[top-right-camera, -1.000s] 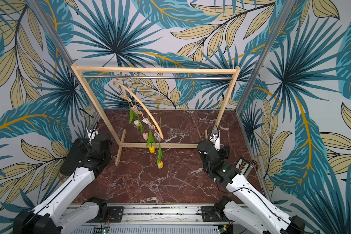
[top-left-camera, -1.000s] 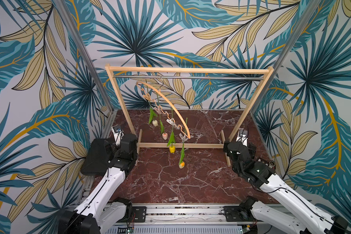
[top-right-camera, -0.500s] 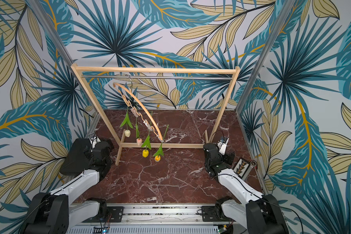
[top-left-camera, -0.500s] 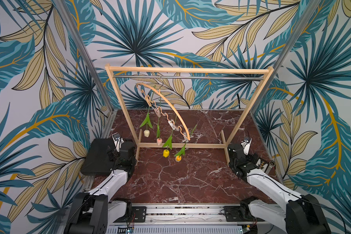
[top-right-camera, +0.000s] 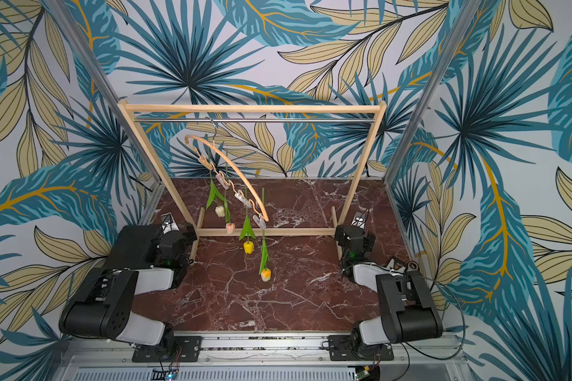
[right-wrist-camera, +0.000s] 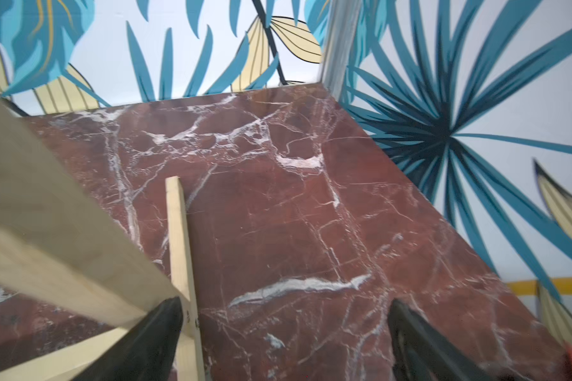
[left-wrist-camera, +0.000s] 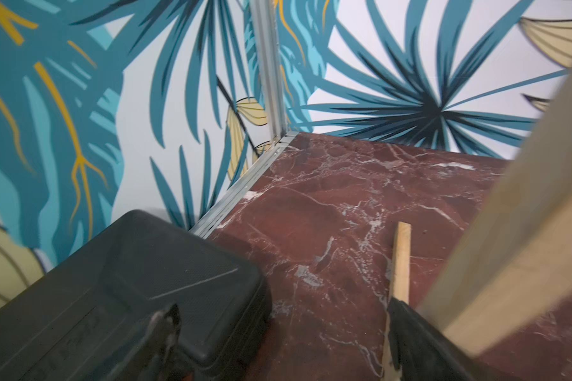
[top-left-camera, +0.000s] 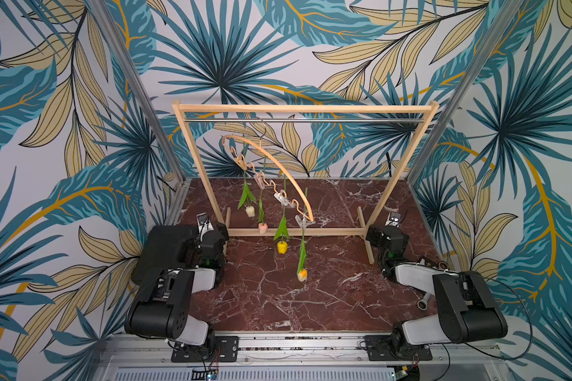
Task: Dry the flowers on a clothes hanger
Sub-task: Reset both arms
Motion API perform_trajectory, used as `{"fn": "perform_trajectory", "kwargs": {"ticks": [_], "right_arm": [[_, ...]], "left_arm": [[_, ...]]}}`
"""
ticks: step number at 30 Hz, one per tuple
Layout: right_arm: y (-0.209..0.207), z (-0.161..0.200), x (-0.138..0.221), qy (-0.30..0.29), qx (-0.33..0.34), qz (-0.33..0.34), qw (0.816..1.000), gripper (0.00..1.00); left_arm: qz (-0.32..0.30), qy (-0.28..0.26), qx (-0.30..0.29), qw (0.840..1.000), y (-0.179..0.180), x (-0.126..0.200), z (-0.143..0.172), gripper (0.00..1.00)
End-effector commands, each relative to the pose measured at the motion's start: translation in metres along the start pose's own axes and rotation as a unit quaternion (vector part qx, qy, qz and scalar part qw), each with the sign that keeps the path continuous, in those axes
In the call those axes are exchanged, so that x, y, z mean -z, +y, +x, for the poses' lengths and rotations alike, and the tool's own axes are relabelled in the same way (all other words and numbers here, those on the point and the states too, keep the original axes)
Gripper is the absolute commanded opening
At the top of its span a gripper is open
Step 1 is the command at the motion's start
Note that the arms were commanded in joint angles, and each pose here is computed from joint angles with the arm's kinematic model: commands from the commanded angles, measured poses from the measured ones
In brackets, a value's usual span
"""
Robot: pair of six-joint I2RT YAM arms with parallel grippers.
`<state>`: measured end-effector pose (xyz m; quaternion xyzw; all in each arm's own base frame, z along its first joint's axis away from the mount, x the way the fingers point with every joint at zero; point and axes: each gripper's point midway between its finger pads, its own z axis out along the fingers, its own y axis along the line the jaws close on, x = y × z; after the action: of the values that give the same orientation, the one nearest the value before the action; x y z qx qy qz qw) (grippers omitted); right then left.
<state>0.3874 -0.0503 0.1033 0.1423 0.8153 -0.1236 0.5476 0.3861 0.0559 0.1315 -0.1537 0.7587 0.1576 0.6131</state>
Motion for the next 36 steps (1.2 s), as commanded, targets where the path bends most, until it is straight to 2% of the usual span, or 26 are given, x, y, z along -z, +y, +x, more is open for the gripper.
{"fn": "perform_trajectory", "kwargs": {"ticks": [1,2,4,36], "right_arm": [[0.0267,-0.0083,0.0029,-0.033,-0.001,-0.091,0.995,1.00],[0.0289,-0.0079,0.0028,-0.040,0.006,-0.097,0.994,1.00],[0.0284,-0.0074,0.0027,-0.036,0.003,-0.097,0.995,1.00],[0.0278,-0.0082,0.0029,-0.036,0.004,-0.095,0.995,1.00]], "left_arm": [[0.072,-0.025,-0.007,0.997,-0.0189,0.0016,0.0055,1.00],[0.077,-0.034,-0.007,0.996,-0.0192,0.0016,0.0050,1.00],[0.087,-0.006,-0.014,0.996,-0.0237,-0.0015,0.0097,1.00],[0.093,-0.010,-0.004,0.996,-0.0218,-0.0045,0.0083,1.00]]}}
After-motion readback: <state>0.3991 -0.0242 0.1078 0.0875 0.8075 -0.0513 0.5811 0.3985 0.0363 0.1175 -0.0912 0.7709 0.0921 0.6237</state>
